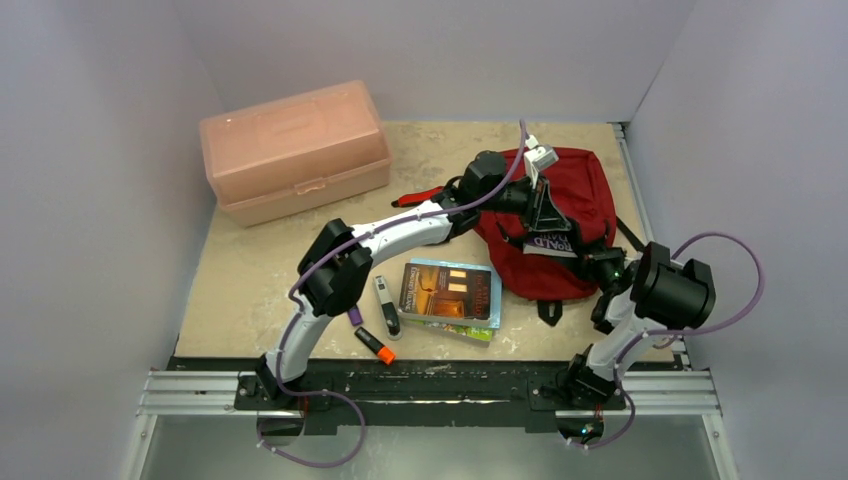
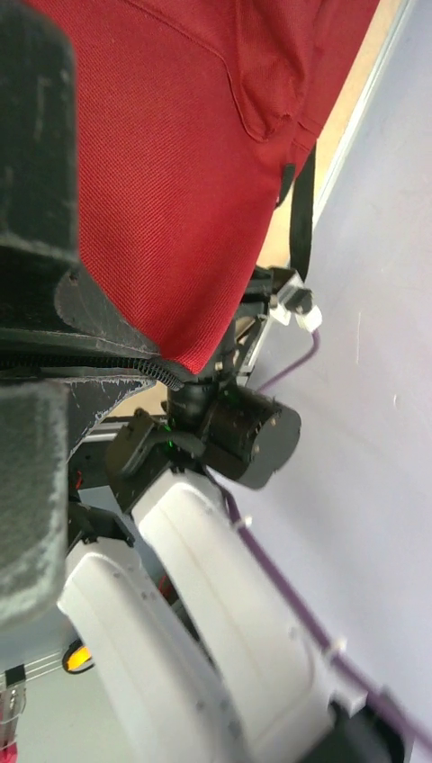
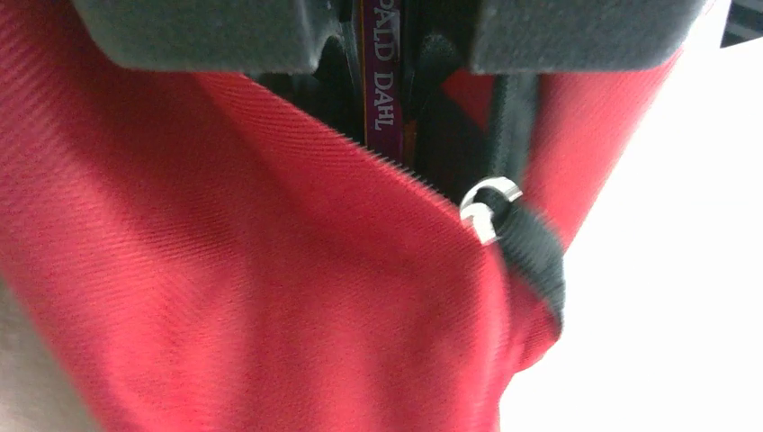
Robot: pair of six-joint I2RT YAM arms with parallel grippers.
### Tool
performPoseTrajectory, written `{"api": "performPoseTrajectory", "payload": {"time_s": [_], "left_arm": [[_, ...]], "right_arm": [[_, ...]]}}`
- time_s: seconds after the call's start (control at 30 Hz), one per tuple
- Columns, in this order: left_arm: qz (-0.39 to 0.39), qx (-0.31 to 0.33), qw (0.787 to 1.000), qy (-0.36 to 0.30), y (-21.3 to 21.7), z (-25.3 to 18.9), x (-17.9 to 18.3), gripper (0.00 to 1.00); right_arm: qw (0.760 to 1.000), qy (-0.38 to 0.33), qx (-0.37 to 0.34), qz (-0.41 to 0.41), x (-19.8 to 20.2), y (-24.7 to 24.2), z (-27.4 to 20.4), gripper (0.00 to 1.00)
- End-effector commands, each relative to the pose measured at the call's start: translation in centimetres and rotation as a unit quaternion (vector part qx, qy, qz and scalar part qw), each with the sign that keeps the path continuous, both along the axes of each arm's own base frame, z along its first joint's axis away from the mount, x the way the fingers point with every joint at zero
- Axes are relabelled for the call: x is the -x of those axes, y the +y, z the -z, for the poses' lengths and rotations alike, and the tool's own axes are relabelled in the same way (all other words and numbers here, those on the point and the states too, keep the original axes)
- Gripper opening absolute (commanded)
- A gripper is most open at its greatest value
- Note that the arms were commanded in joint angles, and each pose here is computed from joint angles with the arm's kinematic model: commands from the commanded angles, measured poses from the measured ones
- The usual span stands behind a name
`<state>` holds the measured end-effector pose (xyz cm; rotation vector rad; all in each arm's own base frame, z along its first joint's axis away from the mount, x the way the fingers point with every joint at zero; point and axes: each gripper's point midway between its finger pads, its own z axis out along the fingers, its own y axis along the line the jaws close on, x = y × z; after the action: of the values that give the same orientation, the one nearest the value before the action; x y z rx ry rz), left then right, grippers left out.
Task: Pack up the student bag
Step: Place the book in the student bag.
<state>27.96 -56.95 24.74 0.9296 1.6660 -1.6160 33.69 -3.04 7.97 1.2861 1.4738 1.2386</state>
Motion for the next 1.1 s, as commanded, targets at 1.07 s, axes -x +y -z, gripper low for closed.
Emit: {"api": "performPoseTrajectory", "payload": {"time_s": [1.07], "left_arm": [[0.032, -0.031, 0.999, 0.008, 1.8, -1.6, -1.5, 0.29]], "right_arm": [[0.950, -0.120, 0.222, -0.182, -6.3, 4.8, -3.2, 0.05]]}}
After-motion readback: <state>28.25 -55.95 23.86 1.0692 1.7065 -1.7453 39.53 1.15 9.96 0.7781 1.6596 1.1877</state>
